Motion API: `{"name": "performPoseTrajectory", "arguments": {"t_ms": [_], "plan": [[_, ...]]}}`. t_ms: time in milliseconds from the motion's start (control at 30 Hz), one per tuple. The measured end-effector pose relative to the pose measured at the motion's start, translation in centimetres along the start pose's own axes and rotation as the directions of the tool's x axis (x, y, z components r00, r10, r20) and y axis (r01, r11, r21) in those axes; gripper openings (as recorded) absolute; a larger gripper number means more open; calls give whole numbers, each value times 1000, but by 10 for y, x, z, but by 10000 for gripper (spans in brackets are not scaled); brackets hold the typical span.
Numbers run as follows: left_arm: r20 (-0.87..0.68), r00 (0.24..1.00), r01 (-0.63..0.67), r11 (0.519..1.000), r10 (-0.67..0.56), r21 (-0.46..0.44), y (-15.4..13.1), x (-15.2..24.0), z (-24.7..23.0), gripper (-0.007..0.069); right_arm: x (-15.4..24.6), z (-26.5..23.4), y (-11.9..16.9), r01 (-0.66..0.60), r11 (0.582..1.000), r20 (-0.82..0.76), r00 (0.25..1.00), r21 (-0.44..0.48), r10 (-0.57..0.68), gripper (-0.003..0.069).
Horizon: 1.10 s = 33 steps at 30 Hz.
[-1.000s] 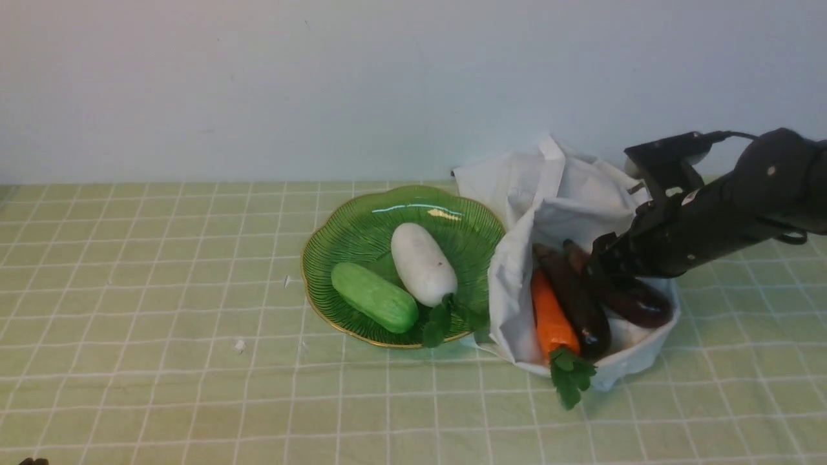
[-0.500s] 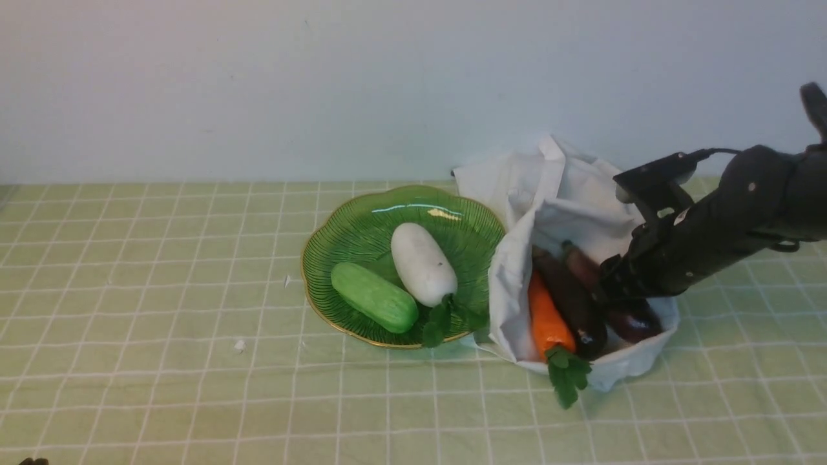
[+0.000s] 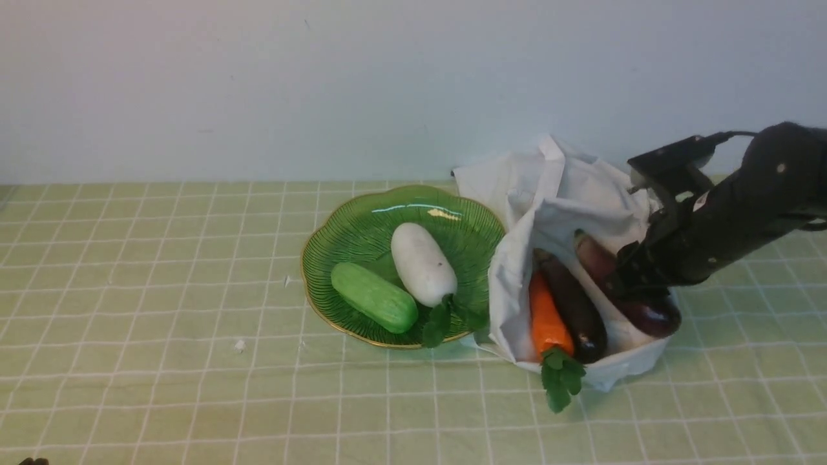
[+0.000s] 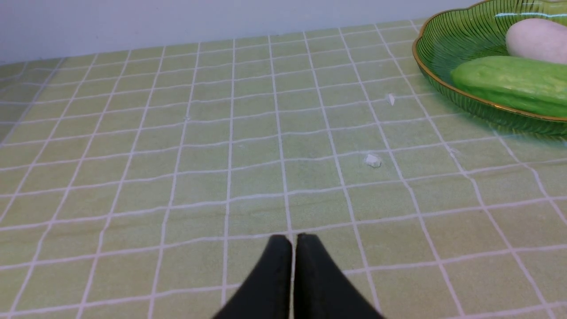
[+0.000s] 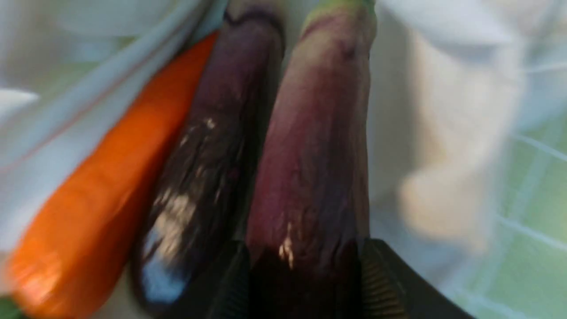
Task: Take vegetables from bag on green coffee tablecloth place on plate.
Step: 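Take the eggplant out of the bag and place it on the plate with the right gripper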
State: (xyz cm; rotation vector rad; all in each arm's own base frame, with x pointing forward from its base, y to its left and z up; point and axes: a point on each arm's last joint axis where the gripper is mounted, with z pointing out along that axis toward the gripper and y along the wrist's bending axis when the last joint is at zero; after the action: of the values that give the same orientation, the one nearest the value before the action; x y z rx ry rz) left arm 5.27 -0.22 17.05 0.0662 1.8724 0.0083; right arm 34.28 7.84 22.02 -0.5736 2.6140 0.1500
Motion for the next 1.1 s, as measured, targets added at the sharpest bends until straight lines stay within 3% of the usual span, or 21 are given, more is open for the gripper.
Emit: {"name": "performPoseTrajectory", "arguments": {"t_ms": [233, 300, 433, 533, 700, 1100], "plan": [[0, 1000, 0, 1000, 0, 0, 0, 0, 0, -4, -1, -69, 14, -119, 992, 107, 987, -52, 124, 296], [0, 1000, 0, 1000, 0, 0, 0, 0, 0, -4, -8, -86, 24, -153, 977, 197, 964, -146, 180, 296], [0, 1000, 0, 1000, 0, 0, 0, 0, 0, -4, -19, -83, 46, -75, 967, 280, 949, -243, 144, 296], [0, 1000, 0, 1000, 0, 0, 0, 0, 0, -4, -35, -55, 79, 45, 951, 344, 937, -306, 67, 296], [0, 1000, 0, 1000, 0, 0, 0, 0, 0, -4, -60, -17, 100, 120, 960, 409, 913, -254, -6, 296], [0, 1000, 0, 1000, 0, 0, 0, 0, 0, -4, -86, 59, 96, 66, 978, 392, 920, -197, 17, 296]]}}
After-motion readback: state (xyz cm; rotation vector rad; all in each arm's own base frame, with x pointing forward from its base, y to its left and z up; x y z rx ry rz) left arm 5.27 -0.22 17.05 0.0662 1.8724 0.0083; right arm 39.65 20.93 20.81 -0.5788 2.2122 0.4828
